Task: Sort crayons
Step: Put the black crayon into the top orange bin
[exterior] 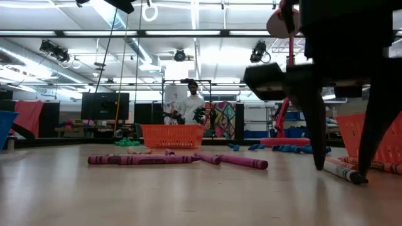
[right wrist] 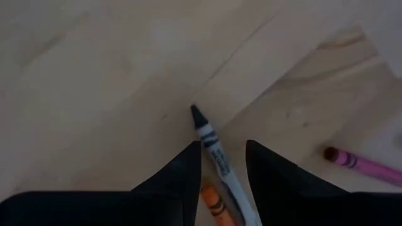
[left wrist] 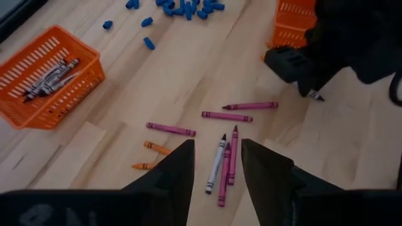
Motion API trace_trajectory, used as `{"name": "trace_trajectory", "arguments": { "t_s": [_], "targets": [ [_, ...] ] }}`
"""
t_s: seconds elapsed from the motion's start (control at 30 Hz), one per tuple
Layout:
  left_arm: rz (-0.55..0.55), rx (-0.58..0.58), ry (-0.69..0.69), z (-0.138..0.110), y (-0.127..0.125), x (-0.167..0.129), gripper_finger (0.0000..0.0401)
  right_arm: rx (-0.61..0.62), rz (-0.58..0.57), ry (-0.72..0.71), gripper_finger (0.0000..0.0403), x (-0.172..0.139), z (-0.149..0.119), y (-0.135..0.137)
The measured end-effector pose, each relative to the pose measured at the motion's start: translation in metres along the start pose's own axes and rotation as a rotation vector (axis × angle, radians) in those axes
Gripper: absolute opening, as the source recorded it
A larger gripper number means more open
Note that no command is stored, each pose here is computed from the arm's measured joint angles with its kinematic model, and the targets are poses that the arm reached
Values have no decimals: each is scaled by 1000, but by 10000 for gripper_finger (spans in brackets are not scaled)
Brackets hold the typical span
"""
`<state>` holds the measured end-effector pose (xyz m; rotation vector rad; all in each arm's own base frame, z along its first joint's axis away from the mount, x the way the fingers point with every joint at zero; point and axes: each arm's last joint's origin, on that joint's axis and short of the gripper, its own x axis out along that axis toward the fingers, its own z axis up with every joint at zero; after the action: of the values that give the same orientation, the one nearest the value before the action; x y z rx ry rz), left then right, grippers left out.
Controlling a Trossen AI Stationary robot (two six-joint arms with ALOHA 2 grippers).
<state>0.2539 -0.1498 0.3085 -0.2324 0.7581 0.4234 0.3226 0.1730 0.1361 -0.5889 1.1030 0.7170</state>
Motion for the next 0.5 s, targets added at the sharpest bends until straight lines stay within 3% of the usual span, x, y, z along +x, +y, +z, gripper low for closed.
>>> {"name": "trace_trajectory", "arguments": {
  "t_s": [0.27, 0.5],
  "targets": [
    [-30, -76, -18, 2, -3, 0, 142, 21, 17, 11, 119, 4, -13, -5],
    [-36, -104, -17, 3, -4, 0, 142, 21, 29, -7, 49, 4, -17, -13]
  ]
}}
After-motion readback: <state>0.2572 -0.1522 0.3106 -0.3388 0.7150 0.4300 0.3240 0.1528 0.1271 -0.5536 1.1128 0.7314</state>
